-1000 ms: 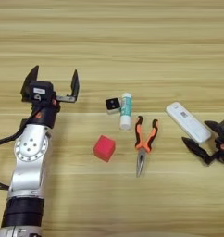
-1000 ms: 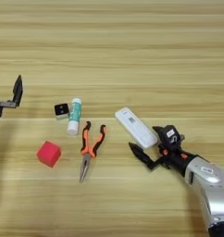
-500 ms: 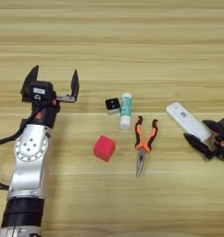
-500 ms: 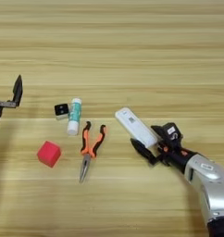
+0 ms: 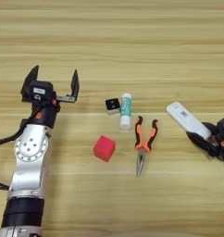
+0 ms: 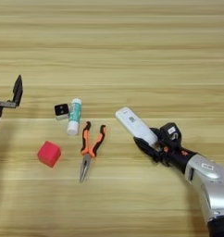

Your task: Move the objects on the table

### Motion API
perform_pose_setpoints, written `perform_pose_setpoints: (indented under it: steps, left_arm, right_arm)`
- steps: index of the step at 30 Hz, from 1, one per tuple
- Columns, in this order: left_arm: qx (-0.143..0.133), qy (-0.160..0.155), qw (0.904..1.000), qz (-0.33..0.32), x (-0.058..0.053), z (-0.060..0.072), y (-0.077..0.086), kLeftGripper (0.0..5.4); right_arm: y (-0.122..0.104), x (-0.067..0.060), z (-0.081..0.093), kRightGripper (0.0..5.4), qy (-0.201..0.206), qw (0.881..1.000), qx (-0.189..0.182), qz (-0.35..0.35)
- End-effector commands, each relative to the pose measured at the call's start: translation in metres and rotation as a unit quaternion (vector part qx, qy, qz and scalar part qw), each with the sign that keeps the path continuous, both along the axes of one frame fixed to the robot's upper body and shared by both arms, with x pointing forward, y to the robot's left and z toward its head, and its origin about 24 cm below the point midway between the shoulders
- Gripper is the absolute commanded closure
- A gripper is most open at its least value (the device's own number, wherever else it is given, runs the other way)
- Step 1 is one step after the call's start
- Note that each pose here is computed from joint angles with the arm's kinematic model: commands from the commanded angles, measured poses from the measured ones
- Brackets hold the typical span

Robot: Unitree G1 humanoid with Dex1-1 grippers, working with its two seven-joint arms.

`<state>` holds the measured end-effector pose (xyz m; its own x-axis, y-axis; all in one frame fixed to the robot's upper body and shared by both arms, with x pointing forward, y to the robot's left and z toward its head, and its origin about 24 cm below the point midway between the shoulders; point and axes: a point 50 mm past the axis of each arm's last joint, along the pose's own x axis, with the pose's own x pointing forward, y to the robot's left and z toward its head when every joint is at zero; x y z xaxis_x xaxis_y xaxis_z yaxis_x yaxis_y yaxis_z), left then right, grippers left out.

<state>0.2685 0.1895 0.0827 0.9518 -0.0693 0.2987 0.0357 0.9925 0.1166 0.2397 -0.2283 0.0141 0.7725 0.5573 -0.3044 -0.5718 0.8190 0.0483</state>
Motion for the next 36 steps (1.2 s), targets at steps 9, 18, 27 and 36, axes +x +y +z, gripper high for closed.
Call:
perform_pose_setpoints:
  steps: [9, 18, 27, 36]
  left_arm:
    - [0.002, -0.007, 1.0, -0.004, 0.0, 0.003, -0.001, 0.0]
    - [0.003, -0.006, 1.0, -0.006, 0.0, 0.003, -0.001, 0.0]
    - [0.003, -0.006, 0.9999, -0.007, 0.0, 0.003, -0.002, 0.0]
    - [0.004, -0.006, 0.9999, -0.011, 0.0, 0.003, -0.002, 0.0]
  right_arm:
    - [-0.006, -0.004, -0.007, 2.49, 0.024, 1.0, -0.003, -0.01]
    - [-0.007, -0.005, 0.006, 2.49, -0.012, 1.0, 0.005, 0.003]
    - [-0.012, -0.012, 0.018, 2.49, -0.04, 0.999, 0.004, 0.025]
    - [-0.014, -0.031, 0.04, 2.49, -0.081, 0.991, 0.004, 0.106]
